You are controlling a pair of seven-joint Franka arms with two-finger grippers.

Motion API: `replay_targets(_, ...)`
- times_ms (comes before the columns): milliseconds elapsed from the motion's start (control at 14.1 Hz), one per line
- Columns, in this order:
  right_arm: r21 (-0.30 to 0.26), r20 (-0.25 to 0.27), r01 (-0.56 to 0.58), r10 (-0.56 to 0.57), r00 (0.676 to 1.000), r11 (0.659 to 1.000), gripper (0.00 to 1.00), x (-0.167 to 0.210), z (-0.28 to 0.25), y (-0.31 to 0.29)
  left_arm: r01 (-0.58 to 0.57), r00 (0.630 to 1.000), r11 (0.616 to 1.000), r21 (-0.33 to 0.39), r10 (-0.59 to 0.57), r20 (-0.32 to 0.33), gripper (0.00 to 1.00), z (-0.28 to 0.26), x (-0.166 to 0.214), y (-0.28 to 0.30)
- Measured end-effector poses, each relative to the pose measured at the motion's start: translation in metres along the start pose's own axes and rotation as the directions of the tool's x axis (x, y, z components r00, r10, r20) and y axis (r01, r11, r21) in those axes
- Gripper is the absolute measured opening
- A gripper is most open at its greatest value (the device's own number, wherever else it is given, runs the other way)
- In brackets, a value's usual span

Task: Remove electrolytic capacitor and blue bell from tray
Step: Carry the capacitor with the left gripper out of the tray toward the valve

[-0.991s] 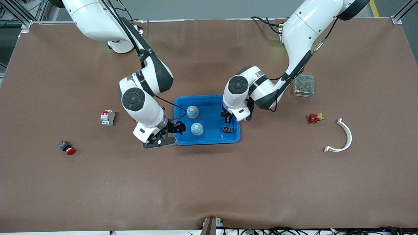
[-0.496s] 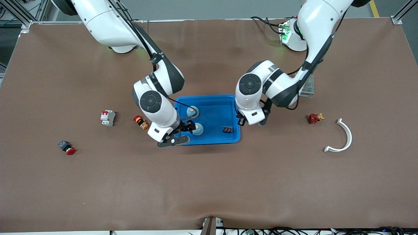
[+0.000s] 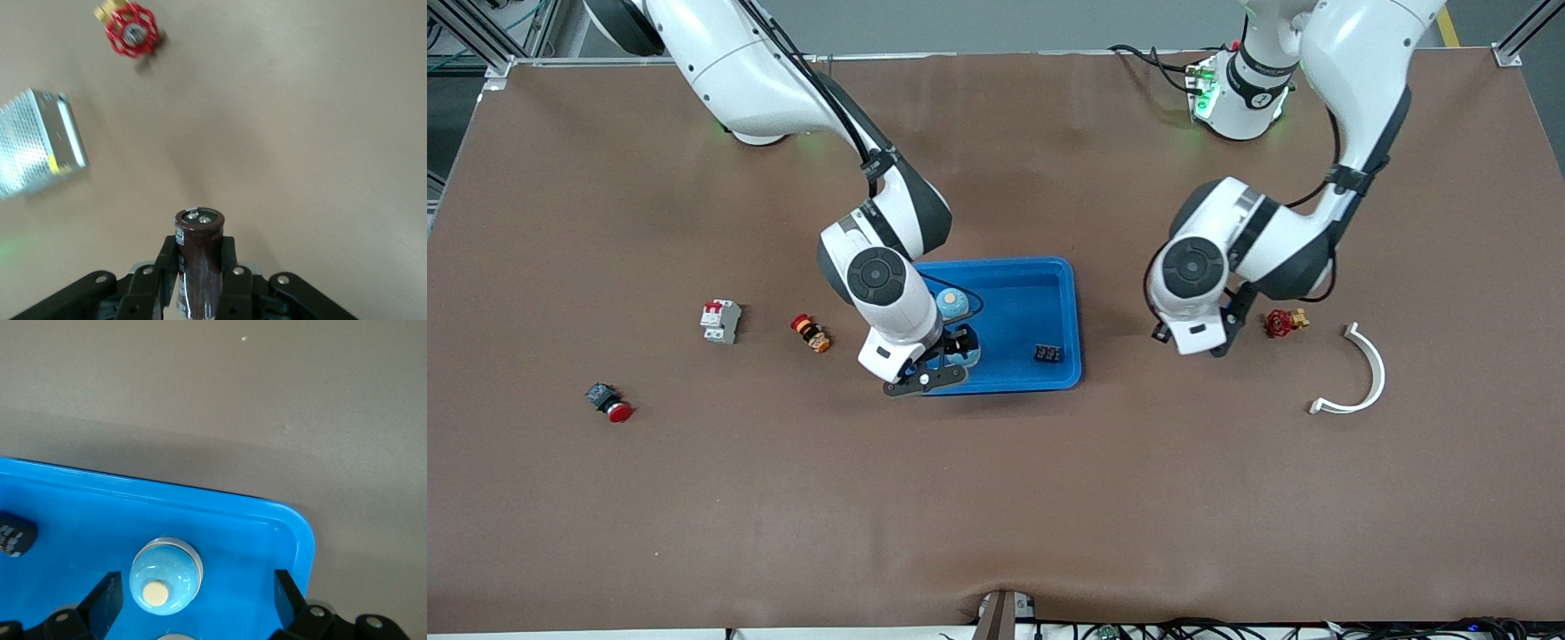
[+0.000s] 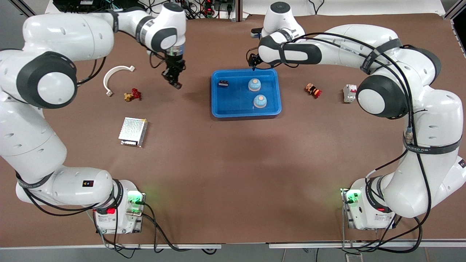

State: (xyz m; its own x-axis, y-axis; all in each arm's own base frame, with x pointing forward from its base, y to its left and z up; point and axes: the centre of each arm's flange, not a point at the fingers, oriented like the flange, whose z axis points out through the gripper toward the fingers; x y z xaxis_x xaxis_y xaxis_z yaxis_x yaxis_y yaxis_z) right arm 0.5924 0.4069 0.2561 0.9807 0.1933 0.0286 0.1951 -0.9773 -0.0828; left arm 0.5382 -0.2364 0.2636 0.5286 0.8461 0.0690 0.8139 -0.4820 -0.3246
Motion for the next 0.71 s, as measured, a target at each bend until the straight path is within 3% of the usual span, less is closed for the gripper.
replay_targets(283,0.010,-0.018,0.019,-0.019,1.000,1.000,1.00,-0.003,0.023,-0.013,-0.048,0.998,0.996,0.082,0.045,0.038,0.30,0.043,0.033,-0.023)
replay_targets(708,0.004,-0.015,0.043,-0.043,0.999,0.999,1.00,-0.009,0.037,-0.026,-0.072,0.995,0.989,0.128,0.062,0.080,0.30,0.073,0.062,-0.039)
